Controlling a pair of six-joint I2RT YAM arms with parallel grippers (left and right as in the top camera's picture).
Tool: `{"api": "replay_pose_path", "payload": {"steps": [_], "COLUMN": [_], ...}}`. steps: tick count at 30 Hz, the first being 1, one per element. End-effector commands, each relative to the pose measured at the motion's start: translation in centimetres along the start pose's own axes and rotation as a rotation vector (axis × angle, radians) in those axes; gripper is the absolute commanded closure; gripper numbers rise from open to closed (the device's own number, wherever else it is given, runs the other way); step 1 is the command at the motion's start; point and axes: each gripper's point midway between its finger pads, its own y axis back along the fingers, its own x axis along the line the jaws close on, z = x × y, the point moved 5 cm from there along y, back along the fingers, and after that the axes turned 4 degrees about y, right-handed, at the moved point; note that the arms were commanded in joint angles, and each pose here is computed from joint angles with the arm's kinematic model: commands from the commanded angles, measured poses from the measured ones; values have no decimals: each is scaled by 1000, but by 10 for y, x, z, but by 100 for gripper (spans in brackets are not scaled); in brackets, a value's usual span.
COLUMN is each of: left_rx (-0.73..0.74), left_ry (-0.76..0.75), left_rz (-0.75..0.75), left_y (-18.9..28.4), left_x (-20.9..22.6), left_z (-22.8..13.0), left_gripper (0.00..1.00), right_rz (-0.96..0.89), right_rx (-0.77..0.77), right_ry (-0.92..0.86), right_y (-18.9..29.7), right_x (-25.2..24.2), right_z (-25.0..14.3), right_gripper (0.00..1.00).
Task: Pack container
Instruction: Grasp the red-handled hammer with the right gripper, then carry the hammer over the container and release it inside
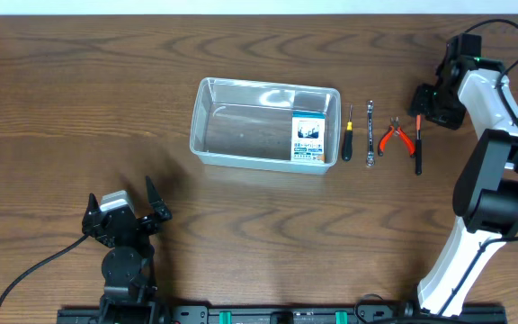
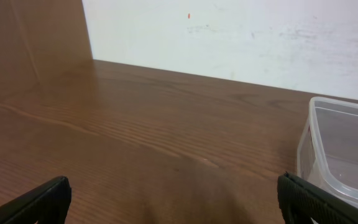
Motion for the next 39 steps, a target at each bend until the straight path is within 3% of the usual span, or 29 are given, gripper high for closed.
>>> {"api": "replay_pose_path", "payload": {"steps": [1, 7, 12, 16, 21, 27, 32, 35, 39], "left_rx": [41, 41, 41, 41, 41, 41, 41, 41, 41], "left_ry": [-20, -20, -20, -20, -20, -20, -20, -20, -20], "left_rz": [24, 23, 23, 24, 24, 24, 24, 24, 24], "left_y": [-1, -1, -1, -1, -1, -1, -1, -1, -1], "left_x": [4, 4, 4, 4, 4, 4, 4, 4, 4], "left_z": [-14, -14, -14, -14, -14, -14, -14, -14, -14], "left_gripper": [2, 2, 2, 2, 2, 2, 2, 2, 2], "right_rz": [5, 7, 6, 7, 6, 36, 157, 289, 414], "right_rx": [35, 21, 22, 23, 22, -124, -353, -477, -580], "right_ry": [24, 17, 17, 17, 16, 58, 321, 598, 1031], "right_y": [-17, -19, -24, -26, -14, 70, 177, 226, 253], "right_x": [8, 9, 9, 9, 8, 23, 80, 139, 215], "right_z": [-5, -2, -2, -2, 0, 18, 12, -14, -59], "right_gripper": [42, 76, 75, 99, 98, 99, 99, 99, 99]}}
